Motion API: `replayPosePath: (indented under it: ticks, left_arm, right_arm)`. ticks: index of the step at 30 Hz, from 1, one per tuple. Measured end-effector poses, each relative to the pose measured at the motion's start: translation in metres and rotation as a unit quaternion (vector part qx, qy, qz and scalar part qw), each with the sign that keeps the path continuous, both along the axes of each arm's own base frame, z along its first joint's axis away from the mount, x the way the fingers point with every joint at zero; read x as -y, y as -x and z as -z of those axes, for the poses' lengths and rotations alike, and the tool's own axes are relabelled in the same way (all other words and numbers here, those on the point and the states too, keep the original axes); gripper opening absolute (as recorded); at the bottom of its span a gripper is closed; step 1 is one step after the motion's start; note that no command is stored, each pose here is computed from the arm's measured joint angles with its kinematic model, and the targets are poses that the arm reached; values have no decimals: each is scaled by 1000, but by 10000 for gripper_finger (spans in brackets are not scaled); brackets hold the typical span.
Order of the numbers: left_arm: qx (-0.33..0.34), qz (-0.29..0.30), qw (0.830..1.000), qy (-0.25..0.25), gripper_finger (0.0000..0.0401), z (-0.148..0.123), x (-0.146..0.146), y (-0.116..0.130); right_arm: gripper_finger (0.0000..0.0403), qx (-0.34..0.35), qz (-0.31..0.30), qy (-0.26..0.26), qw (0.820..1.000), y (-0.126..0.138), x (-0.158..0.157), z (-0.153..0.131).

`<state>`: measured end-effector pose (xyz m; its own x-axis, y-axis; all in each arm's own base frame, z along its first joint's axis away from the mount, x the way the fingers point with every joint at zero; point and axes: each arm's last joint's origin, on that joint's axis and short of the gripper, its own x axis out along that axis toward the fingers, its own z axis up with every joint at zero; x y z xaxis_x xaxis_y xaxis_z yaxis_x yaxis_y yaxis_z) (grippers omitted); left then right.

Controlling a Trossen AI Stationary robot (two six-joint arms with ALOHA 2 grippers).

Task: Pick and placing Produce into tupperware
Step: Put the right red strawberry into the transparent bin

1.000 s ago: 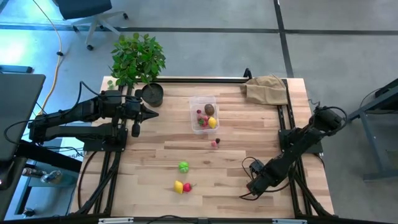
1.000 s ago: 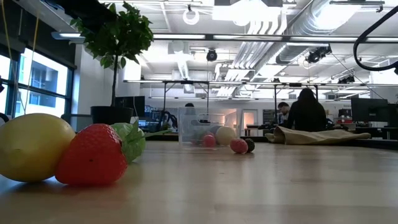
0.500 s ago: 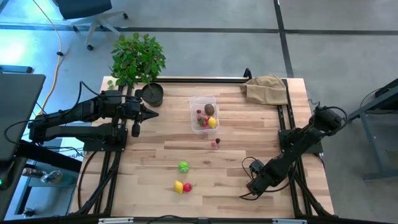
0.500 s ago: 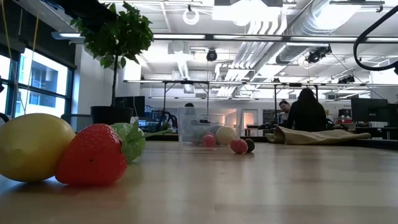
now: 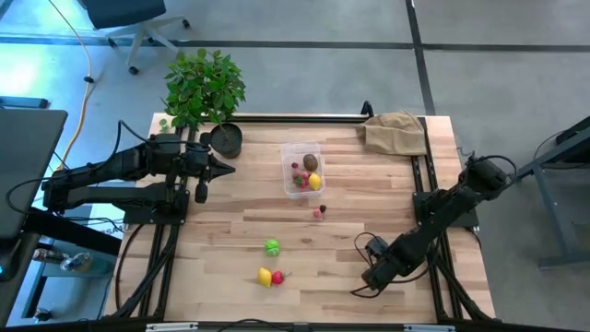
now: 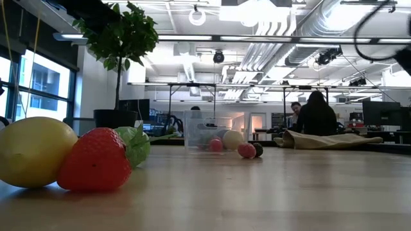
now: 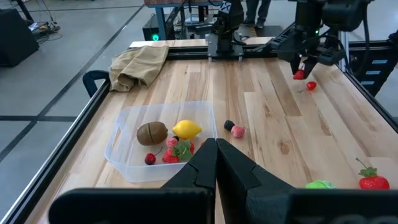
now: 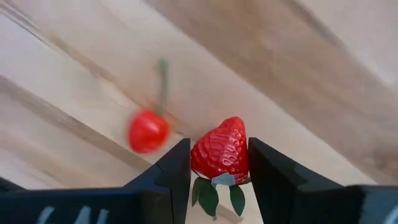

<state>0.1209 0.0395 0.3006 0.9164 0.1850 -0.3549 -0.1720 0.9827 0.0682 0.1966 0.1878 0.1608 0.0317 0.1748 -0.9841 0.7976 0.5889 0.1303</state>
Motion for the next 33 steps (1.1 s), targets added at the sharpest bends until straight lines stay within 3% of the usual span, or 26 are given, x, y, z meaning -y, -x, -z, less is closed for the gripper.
replayPosePath:
  ticks: [6, 11, 17, 23, 27, 33]
  left_arm:
    - [0, 0, 1000, 0, 1, 0, 0, 0]
    - [0, 0, 1000, 0, 1, 0, 0, 0]
    - [0, 0, 1000, 0, 1, 0, 0, 0]
    - [0, 0, 1000, 0, 1, 0, 0, 0]
    - [0, 0, 1000, 0, 1, 0, 0, 0]
    - [0, 0, 1000, 0, 1, 0, 0, 0]
  right_arm:
    - [124, 50, -3, 30, 998, -23, 16, -37]
    - [124, 127, -5, 77, 989, -57, 41, -85]
    - [124, 257, 25, 147, 955, -104, 97, -156]
    - [124, 338, 64, 195, 919, -126, 174, -209]
    - [124, 362, 83, 197, 907, -138, 219, -210]
    - [124, 318, 46, 172, 931, -179, 266, -156]
